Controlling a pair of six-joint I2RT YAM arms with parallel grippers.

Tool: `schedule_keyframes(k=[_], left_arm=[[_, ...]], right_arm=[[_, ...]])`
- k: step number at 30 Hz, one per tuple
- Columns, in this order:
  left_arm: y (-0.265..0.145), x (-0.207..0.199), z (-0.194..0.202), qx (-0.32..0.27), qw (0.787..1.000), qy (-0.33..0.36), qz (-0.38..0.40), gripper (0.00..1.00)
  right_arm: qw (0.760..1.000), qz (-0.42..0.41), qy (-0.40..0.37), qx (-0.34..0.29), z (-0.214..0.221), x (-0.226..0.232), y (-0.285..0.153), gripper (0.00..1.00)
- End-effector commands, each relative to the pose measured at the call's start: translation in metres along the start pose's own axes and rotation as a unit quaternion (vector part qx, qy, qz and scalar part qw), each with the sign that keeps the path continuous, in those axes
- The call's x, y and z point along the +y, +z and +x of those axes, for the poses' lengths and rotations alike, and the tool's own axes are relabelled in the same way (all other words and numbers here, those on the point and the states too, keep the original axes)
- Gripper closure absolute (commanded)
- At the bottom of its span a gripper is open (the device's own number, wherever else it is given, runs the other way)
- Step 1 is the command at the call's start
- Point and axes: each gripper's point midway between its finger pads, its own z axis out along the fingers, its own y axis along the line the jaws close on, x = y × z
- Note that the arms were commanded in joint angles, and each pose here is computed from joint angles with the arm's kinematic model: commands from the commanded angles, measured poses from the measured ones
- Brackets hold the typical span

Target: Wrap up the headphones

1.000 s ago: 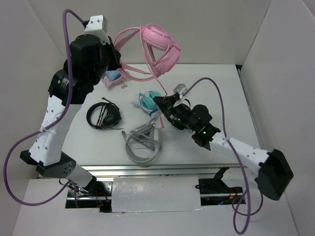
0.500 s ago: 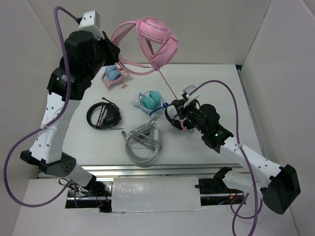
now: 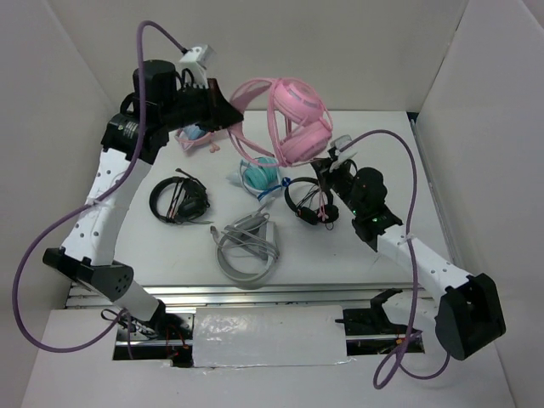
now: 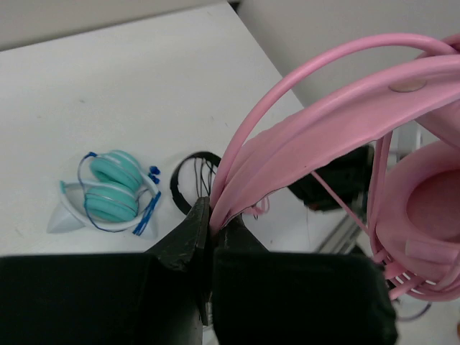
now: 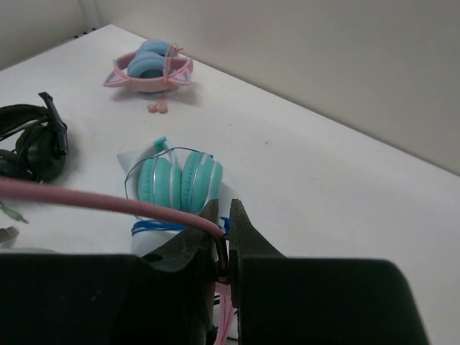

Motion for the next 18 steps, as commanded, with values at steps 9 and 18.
schedule_keyframes(k=[9,18], left_arm=[[-0.003,-0.127,0.106,0.087,0.934,0.220,0.266,1.00],[0.001,-0.154,0.132,0.104,0.921,0.286,0.244,1.00]], right_arm=[[0.981,-0.182,-0.067,-0.014,-0.015,0.002,0.004,0.93],[0.962,-0.010,-0.001,-0.273,-0.102,-0.036,-0.017,0.74]])
